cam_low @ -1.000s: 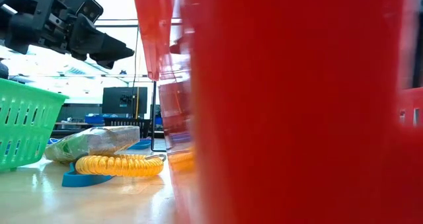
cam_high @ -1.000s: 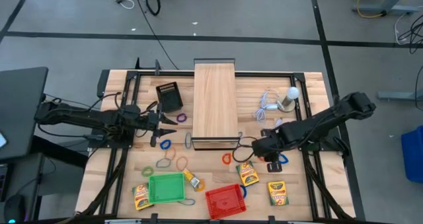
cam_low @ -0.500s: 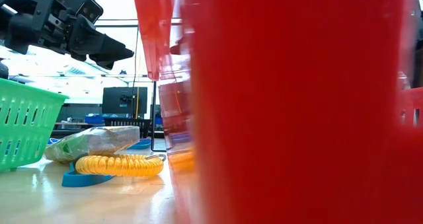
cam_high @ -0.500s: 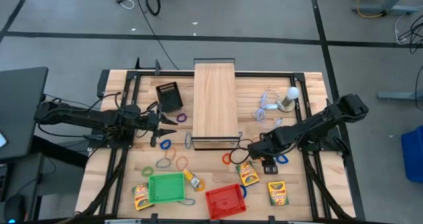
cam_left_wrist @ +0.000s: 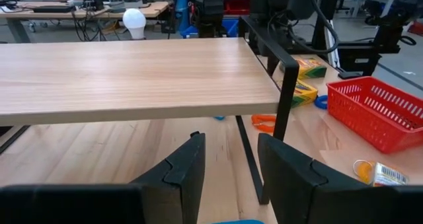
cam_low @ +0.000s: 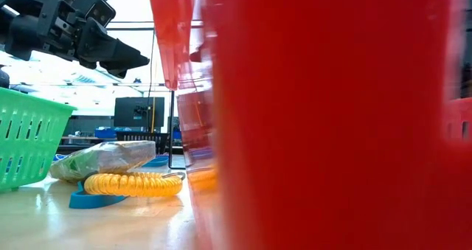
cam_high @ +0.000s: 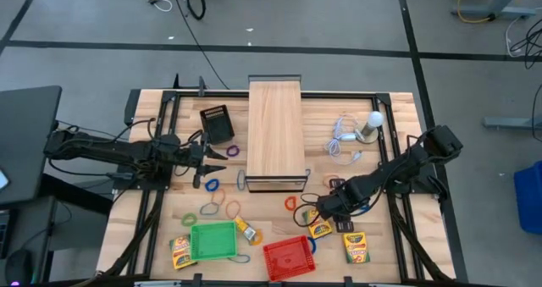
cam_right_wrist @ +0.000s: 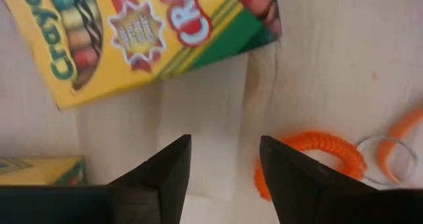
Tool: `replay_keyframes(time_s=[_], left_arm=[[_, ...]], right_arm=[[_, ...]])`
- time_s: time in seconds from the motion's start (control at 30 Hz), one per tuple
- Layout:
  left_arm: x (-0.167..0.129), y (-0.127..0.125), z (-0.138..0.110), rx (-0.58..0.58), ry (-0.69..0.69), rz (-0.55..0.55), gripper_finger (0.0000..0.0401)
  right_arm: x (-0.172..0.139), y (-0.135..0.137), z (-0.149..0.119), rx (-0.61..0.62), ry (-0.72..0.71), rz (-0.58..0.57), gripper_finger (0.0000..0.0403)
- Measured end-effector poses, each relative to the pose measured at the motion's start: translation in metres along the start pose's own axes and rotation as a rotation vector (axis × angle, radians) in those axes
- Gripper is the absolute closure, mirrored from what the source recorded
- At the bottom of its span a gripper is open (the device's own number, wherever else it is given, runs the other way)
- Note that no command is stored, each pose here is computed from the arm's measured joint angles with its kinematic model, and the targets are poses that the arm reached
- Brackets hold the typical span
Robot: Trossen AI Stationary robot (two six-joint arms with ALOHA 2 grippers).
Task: Pick & Place Office Desk Supplies
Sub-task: Put the orange spring keychain into the red basket
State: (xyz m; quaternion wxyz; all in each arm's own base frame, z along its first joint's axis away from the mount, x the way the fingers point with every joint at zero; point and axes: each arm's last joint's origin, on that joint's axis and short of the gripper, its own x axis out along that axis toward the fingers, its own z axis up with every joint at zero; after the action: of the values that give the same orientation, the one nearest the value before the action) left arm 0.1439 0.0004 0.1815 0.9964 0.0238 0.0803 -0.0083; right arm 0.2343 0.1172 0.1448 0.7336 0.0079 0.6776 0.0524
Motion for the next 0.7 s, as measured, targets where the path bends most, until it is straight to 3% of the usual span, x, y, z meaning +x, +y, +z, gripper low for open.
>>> replay_keyframes(time_s=[0.4, 0.7], left_arm=[[0.000, 0.000, 0.000, -0.012, 0.000, 0.000, 0.0255], [0.000, 0.000, 0.000, -0.013, 0.004, 0.000, 0.0255]], right_arm=[[-0.006, 0.001, 0.001, 0.035, 0.034, 0.003, 0.0215], [-0.020, 0.001, 0.005, 0.032, 0.041, -0.090, 0.0215]])
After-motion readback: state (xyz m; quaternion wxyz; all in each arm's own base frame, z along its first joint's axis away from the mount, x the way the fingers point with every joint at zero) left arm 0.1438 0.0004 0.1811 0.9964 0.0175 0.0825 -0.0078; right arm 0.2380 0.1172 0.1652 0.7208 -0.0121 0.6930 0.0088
